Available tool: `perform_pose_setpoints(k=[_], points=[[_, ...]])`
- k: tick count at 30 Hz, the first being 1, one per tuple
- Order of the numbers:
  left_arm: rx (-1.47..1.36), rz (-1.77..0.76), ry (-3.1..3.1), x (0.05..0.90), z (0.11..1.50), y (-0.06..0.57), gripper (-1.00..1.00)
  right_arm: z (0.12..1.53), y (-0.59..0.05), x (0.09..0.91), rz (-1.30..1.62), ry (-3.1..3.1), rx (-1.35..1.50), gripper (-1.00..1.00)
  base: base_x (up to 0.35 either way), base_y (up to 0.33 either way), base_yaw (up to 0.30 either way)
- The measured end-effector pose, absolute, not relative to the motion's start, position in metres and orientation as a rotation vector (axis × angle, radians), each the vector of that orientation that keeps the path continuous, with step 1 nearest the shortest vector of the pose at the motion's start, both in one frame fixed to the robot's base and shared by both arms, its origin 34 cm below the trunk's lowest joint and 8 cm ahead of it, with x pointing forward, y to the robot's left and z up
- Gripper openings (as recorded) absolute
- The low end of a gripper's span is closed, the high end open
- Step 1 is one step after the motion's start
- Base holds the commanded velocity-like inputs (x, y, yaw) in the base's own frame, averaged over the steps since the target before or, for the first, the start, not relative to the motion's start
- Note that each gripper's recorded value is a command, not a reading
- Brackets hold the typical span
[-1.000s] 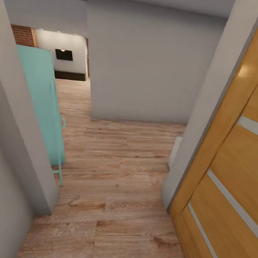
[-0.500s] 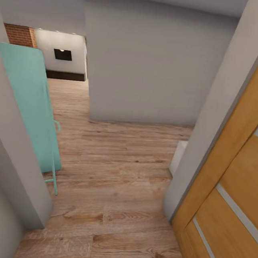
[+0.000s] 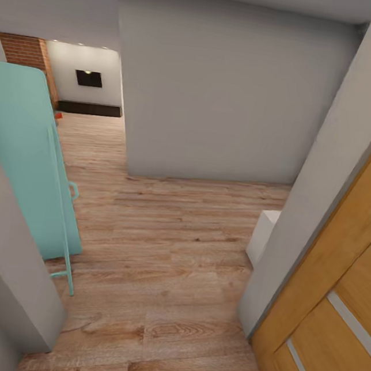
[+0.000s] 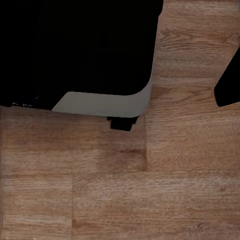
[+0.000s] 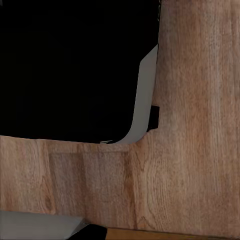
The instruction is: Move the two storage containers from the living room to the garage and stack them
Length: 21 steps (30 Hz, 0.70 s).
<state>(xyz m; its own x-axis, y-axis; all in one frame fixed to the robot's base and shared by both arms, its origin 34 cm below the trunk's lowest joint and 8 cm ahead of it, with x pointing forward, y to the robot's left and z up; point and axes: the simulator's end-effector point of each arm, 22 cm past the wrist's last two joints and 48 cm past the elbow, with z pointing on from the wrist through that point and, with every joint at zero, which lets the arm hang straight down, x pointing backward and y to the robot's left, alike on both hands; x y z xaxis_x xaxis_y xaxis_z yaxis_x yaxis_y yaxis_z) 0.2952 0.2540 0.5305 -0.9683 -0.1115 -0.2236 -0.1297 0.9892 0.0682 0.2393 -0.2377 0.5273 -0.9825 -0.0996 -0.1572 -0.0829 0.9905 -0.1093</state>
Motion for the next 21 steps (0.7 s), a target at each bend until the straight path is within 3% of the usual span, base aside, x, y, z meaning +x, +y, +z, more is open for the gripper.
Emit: perform_pose_setpoints(k=[8,21], points=[[-0.179,0.121,2.913,0.2951,0.5304,0.2540,1.00,0.5273,-0.2376,0.2396,-0.152,2.970,-0.139,1.00,0.323,0.000,0.141],[-0.179,0.121,2.913,0.2950,0.5304,0.2540,1.00,0.5273,-0.2372,0.2395,-0.151,2.970,-0.142,1.00,0.323,0.000,0.008]])
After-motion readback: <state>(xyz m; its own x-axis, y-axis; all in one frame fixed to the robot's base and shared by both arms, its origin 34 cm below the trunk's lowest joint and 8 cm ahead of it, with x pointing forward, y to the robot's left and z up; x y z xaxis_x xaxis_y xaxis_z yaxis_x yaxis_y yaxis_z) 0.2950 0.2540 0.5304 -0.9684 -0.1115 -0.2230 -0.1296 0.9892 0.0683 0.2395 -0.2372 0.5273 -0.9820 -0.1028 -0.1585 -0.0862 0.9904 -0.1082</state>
